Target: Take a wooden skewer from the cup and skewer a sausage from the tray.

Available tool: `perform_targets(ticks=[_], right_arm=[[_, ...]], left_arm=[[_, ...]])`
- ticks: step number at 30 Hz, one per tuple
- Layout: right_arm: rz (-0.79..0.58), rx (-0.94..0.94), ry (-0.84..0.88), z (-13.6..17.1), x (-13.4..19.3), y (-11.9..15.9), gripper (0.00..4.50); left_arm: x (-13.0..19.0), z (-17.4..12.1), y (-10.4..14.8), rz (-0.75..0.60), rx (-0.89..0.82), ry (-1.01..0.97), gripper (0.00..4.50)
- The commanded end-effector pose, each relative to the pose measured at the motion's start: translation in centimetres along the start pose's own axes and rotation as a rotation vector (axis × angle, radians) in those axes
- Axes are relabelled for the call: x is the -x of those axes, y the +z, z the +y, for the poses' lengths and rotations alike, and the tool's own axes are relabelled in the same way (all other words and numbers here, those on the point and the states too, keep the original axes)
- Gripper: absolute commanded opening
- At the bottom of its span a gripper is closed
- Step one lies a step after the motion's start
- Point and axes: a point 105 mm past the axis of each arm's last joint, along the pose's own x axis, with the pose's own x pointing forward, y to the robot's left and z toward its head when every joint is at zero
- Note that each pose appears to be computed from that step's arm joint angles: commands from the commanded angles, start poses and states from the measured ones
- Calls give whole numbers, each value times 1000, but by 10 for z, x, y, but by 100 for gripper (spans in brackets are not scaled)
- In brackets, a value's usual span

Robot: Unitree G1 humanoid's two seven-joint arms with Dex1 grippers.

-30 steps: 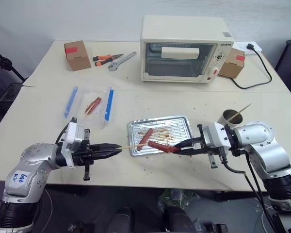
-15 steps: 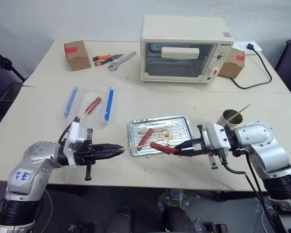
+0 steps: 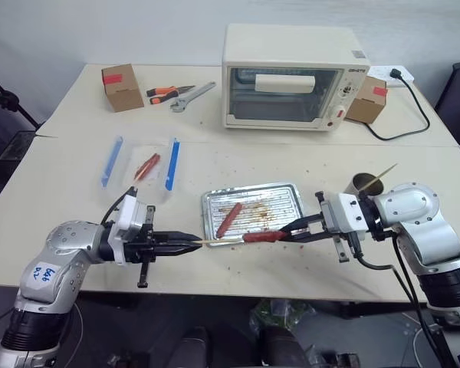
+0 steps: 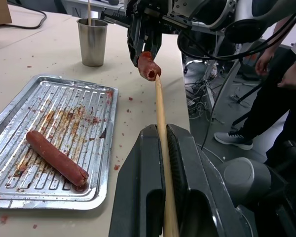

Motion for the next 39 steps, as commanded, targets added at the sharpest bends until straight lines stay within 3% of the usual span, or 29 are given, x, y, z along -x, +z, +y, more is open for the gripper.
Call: perform_targets(ticks=[1,14,24,39], right_arm=[[-16,86,42,0,-4,16,23],[-25,124,28,-5,-2,18,23],[-26,90,12,-1,3,10,23],[-27,77,8,0,3,8,23]], left_arm=[[-4,5,2,-2,-19,20,0],[-2,4,-1,3,6,21,0],[23,9,0,36,16,63,0],[10,7,3,2,12,15,0]])
